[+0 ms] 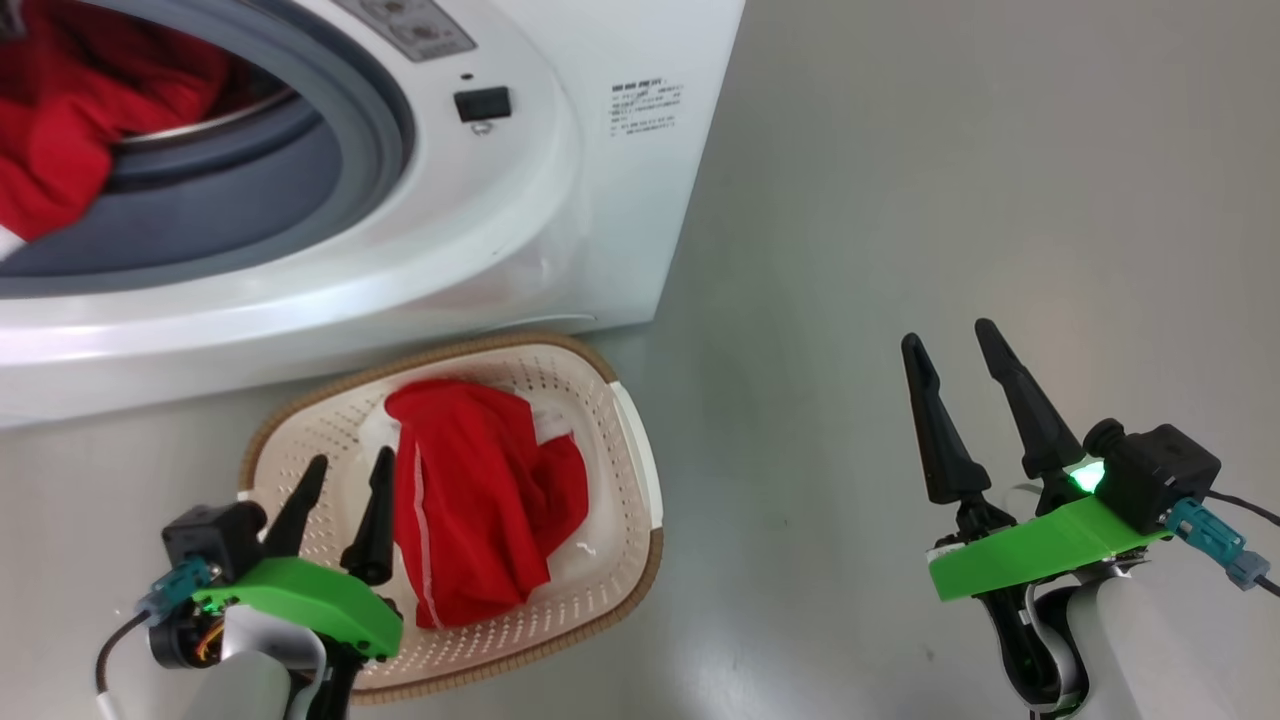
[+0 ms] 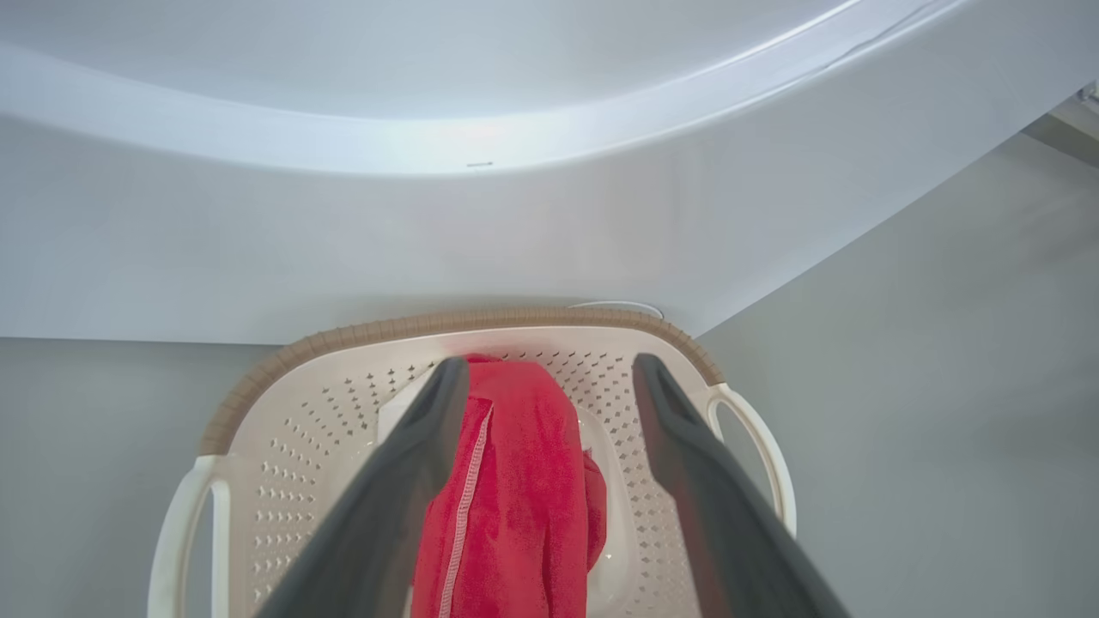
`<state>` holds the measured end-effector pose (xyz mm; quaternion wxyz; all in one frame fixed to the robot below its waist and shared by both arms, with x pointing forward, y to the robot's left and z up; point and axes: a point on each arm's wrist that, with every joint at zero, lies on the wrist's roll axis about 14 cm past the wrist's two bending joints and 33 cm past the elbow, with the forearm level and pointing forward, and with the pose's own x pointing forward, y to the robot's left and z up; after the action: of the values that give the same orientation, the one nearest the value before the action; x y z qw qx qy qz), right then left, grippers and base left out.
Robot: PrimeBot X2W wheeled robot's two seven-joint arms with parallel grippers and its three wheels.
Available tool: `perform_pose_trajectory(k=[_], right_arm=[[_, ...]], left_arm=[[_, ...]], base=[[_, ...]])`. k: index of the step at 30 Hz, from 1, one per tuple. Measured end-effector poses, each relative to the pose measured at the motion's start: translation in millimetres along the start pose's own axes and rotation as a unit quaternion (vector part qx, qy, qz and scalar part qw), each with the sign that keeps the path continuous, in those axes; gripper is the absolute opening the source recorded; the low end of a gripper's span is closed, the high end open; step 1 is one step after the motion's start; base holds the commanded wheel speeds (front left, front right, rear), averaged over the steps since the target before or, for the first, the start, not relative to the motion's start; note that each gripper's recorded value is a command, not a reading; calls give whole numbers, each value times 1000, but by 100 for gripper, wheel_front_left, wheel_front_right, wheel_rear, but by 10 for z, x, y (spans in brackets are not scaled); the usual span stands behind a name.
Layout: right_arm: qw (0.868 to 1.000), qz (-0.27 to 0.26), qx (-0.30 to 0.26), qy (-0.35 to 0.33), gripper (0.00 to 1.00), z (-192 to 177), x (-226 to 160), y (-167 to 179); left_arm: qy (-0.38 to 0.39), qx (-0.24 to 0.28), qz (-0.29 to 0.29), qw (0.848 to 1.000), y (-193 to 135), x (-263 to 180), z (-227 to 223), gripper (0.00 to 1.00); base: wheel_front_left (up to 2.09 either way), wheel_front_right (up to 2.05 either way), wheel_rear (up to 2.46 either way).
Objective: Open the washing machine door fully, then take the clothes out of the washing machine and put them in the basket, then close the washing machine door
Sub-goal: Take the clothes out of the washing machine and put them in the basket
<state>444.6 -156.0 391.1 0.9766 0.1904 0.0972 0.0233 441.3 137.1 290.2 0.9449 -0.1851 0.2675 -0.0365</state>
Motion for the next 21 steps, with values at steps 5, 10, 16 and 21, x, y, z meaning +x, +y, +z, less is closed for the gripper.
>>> perform_pose_trajectory(k=[5,10,16,21], right_arm=[[1000,9,0,-11,100,100,-45,75],[1000,15,0,-18,100,170,-134,142],[1000,19,0,-24,100,229,-266,194],[999,22,-4,-31,100,290,-356,223]], left_arm=[[-44,7,3,999,-3,-127,262,100],[-82,12,3,997,-31,-285,484,100],[-137,23,4,990,-46,-501,807,100],[-183,35,1,983,-78,-695,1072,100]], base=[[0,0,0],[0,0,0],[0,0,0],[0,0,0]])
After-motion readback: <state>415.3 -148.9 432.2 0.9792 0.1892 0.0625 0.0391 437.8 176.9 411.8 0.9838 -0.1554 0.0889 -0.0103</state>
